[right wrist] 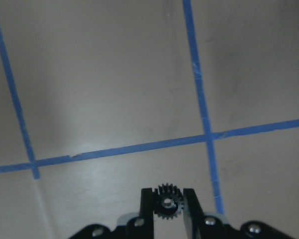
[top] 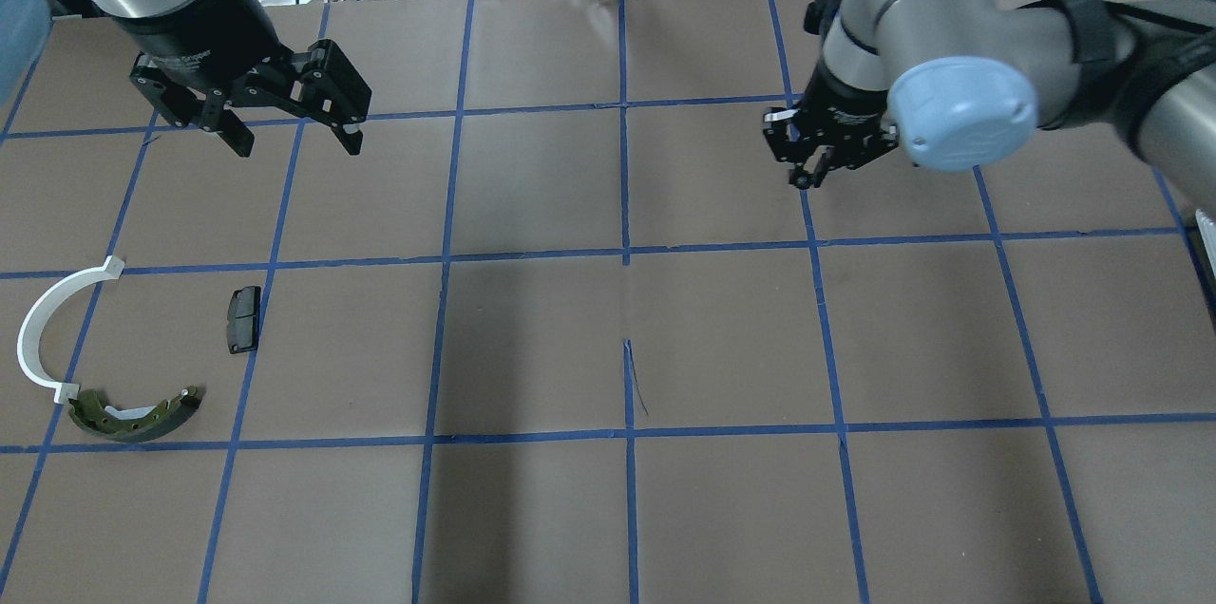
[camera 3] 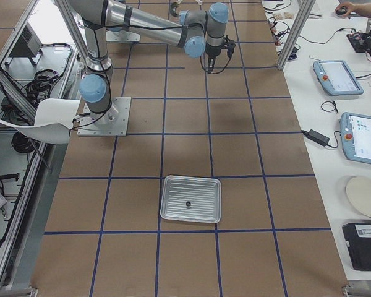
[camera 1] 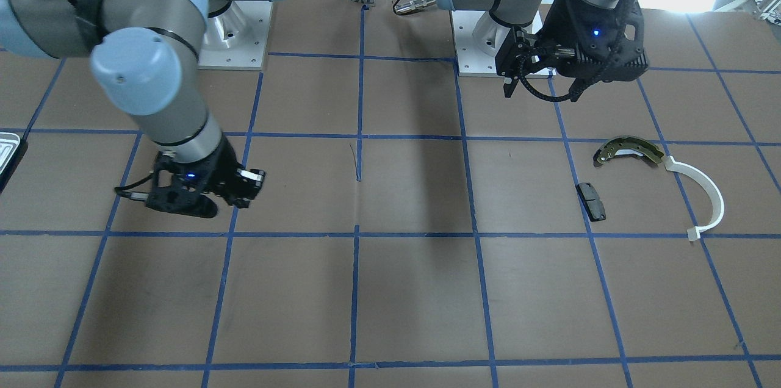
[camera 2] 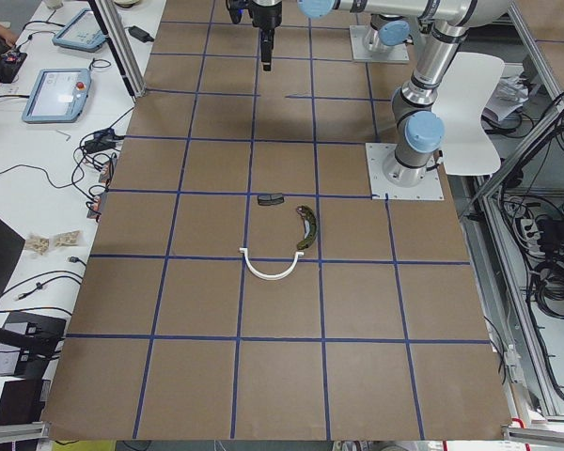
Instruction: Place bearing gear from tray to pile
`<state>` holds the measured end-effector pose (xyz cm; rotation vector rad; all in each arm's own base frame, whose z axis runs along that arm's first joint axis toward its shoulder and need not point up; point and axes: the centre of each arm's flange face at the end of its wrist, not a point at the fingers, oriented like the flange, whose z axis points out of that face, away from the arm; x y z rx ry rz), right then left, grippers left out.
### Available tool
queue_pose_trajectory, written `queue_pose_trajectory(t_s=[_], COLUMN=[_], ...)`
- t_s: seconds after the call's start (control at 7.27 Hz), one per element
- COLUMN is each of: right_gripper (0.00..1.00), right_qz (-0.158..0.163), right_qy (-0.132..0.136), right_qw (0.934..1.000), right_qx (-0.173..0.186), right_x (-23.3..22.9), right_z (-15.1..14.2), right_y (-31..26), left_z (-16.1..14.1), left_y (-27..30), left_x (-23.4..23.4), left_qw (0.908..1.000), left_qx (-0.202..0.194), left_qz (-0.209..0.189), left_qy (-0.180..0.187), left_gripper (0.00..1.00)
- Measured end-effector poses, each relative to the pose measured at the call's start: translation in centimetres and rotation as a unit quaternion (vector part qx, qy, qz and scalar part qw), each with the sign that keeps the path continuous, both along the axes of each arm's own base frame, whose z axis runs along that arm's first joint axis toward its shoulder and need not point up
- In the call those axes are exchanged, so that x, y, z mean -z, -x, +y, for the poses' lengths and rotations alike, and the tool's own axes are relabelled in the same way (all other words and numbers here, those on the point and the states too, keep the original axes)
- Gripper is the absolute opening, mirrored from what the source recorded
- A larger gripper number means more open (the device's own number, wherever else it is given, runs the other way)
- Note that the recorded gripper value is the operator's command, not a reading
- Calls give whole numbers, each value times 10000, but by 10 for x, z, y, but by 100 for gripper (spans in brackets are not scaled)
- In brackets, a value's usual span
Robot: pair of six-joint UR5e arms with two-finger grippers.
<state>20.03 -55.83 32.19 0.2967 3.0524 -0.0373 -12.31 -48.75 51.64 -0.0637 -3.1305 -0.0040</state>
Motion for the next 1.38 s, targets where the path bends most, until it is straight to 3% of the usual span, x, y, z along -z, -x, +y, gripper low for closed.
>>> queue_pose_trajectory(t_s=[0.28, 0.41, 0.55, 0.96, 1.1, 1.38], right_gripper=[20, 51, 73, 75, 71, 71], right_qz=[-264, -455, -604, -648, -587, -349], right_qy=[273, 203, 140, 160, 124, -197], right_qw=[9986, 9980, 9974, 9972, 9978, 9991], right_qx=[372, 379, 354, 335, 264, -107], right_x=[60, 88, 104, 101, 83, 27], right_z=[2, 6, 7, -4, -19, -43], right_y=[-102, -129, -141, -132, -105, -3], left_z=[1, 1, 1, 0, 0, -1], left_y=[0, 0, 0, 0, 0, 5], left_x=[-1, -1, -1, 0, 0, 6], left_qw=[10000, 10000, 10000, 10000, 10000, 10000], left_qx=[1, 1, 1, 1, 1, -7], left_qz=[0, 0, 0, 0, -2, 28], left_qy=[4, 7, 9, 3, -2, -62], left_gripper=[100, 100, 100, 100, 100, 100])
